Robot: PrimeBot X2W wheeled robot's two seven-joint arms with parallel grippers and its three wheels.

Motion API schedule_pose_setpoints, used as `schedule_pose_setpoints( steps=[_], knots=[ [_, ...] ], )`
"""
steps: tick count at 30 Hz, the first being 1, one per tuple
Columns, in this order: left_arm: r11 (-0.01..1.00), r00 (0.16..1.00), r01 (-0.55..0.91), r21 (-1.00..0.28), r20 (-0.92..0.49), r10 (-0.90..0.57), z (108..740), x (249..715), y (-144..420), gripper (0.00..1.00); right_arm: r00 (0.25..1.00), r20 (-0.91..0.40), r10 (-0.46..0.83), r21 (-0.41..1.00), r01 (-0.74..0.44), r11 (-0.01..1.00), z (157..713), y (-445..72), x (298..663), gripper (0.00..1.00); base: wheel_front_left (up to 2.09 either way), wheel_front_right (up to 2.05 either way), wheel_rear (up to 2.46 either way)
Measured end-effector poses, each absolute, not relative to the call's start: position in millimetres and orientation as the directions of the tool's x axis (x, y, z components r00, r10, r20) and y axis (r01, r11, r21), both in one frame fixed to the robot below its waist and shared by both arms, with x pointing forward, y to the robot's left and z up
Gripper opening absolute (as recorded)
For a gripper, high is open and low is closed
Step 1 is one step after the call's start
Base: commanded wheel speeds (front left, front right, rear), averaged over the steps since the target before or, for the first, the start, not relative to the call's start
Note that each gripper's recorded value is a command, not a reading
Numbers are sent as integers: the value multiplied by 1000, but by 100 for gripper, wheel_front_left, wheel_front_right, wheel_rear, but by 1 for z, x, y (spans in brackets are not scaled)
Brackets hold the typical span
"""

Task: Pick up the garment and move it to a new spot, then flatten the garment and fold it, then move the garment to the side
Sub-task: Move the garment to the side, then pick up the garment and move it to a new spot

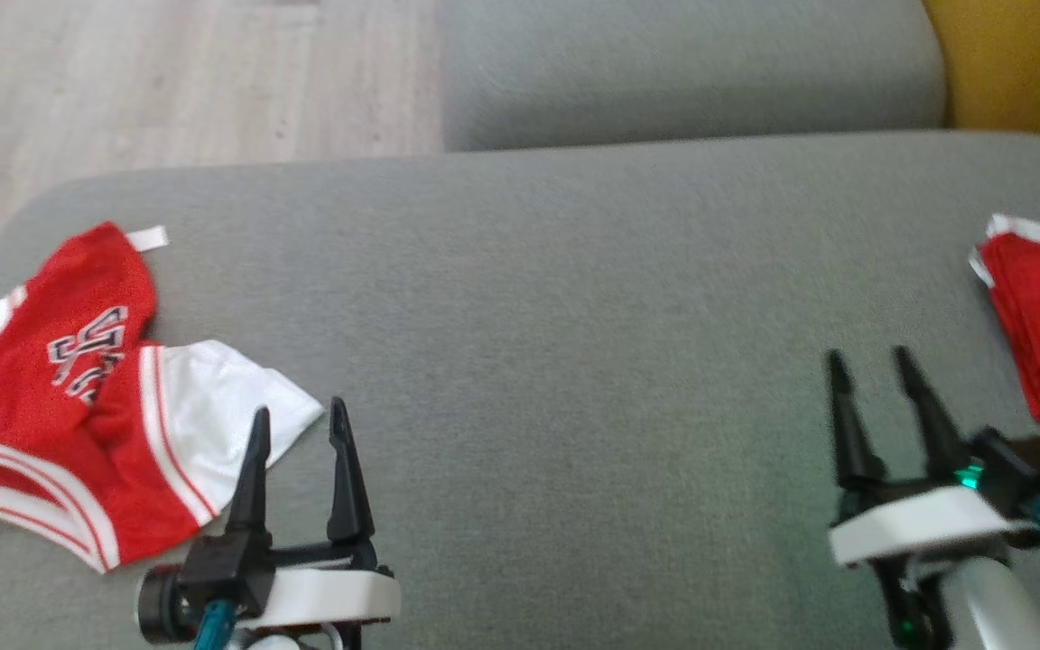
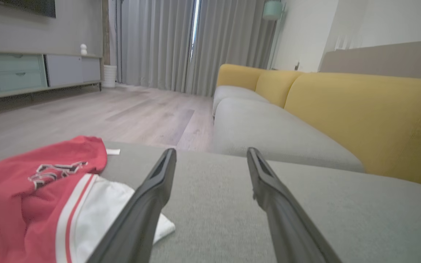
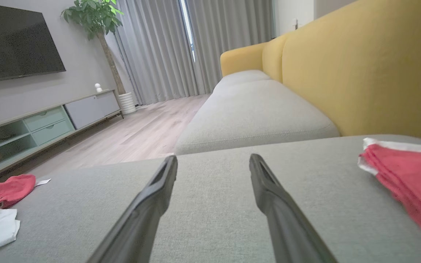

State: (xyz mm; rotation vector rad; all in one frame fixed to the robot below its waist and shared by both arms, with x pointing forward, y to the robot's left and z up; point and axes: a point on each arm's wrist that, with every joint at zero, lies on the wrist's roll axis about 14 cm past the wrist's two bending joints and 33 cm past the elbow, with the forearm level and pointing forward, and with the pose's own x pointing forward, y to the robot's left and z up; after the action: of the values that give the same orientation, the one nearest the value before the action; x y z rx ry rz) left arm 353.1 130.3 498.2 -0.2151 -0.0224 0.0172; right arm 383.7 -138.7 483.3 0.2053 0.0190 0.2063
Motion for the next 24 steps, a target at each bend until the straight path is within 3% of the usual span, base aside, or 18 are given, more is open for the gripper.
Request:
schedule_pose_setpoints(
  steps=[5,12,24],
  knots=[
    [990,990,-11,-143,135,31,529,334,139,100,982,86,169,141,-180,974,508,-146,359,100,0,0,0],
    [995,1000,5,-98,16,-3,489,310,132,100,990,-1,141,134,-140,981,479,-152,324,100,0,0,0],
    [996,1000,10,-91,4,-10,485,311,131,100,992,13,126,143,-127,982,483,-154,322,100,0,0,0]
  ],
)
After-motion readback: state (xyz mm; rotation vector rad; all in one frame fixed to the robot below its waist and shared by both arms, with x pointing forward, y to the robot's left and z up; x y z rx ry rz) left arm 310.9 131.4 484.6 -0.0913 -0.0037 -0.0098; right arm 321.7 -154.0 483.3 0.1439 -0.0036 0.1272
